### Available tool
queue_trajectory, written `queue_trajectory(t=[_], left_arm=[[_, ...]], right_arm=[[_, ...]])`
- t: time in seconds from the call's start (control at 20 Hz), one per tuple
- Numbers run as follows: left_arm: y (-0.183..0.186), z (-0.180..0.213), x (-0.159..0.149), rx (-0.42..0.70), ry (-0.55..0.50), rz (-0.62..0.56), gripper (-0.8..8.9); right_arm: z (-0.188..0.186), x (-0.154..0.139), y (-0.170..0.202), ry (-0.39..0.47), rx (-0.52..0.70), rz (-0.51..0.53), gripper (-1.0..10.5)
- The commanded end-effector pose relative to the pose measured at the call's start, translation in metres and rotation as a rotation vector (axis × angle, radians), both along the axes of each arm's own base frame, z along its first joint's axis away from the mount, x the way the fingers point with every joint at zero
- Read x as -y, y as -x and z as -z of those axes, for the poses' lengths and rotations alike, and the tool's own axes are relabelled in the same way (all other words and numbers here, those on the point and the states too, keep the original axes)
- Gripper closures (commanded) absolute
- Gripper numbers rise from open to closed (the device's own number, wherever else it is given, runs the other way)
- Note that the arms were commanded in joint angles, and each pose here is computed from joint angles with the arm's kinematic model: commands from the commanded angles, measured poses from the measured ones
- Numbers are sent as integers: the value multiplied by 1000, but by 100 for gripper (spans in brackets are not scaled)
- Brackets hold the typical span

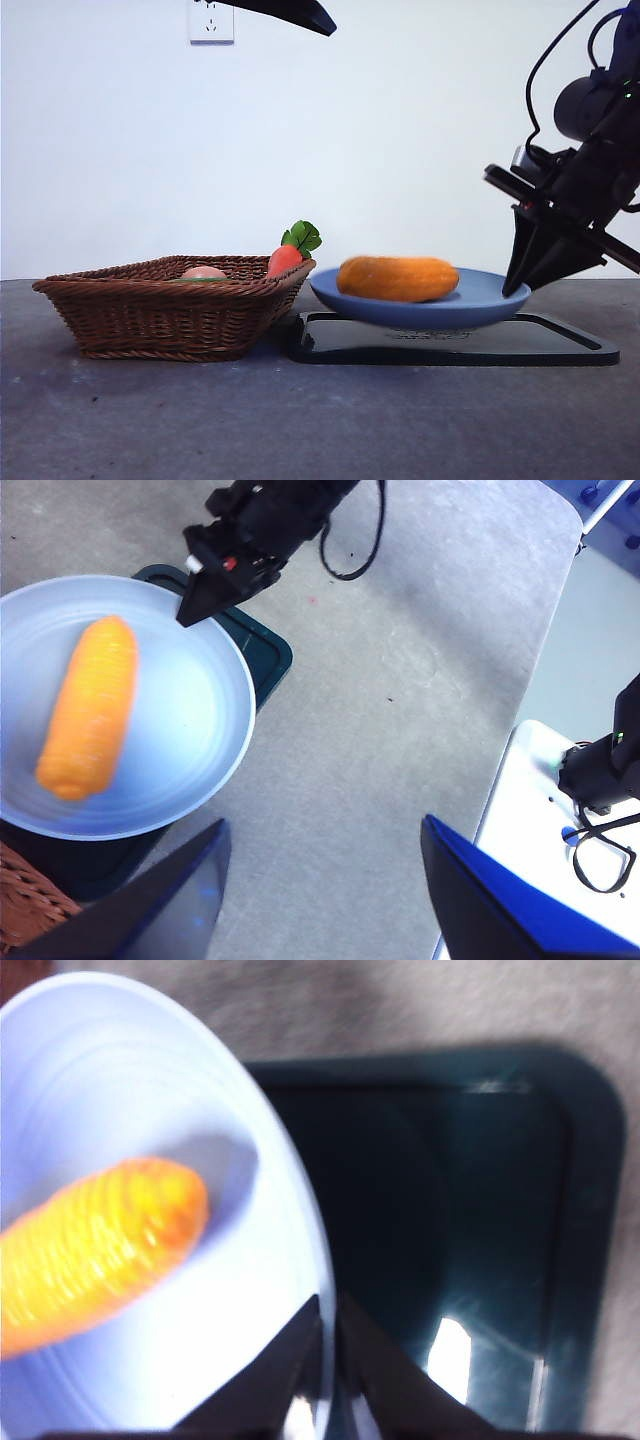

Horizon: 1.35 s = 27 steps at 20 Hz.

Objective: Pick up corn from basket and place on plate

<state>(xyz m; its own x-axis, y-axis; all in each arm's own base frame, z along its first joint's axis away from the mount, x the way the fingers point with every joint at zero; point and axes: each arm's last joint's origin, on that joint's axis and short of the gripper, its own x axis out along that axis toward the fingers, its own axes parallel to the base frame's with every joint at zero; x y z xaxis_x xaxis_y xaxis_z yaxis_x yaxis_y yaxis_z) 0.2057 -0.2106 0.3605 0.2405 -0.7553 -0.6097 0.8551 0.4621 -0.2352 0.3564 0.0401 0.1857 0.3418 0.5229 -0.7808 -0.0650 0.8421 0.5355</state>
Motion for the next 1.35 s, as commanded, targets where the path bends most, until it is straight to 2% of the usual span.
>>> queue_trajectory(t=[0.05, 0.45, 0.65, 0.8, 0.9, 1.15, 1.35], left_arm=[[0, -4, 2, 2, 12, 1, 501], [0, -4, 2, 2, 12, 1, 501], [0, -3, 2, -1, 8, 1, 501], [0, -3, 2, -2, 7, 1, 501], [0, -3, 2, -2, 7, 1, 501], [0, -3, 2, -1, 7, 1, 501], [0, -3, 2, -1, 7, 1, 501]], right_arm=[[5, -1, -7, 32, 4, -13, 944], [11, 0, -7, 68, -15, -14, 934], [11, 0, -7, 70, -12, -18, 748], [7, 1, -4, 77, -11, -24, 738], [-4, 5, 1, 94, 4, -15, 738], [-52, 12, 27, 217, 88, -9, 738], [-101, 5, 68, 198, 183, -78, 738]])
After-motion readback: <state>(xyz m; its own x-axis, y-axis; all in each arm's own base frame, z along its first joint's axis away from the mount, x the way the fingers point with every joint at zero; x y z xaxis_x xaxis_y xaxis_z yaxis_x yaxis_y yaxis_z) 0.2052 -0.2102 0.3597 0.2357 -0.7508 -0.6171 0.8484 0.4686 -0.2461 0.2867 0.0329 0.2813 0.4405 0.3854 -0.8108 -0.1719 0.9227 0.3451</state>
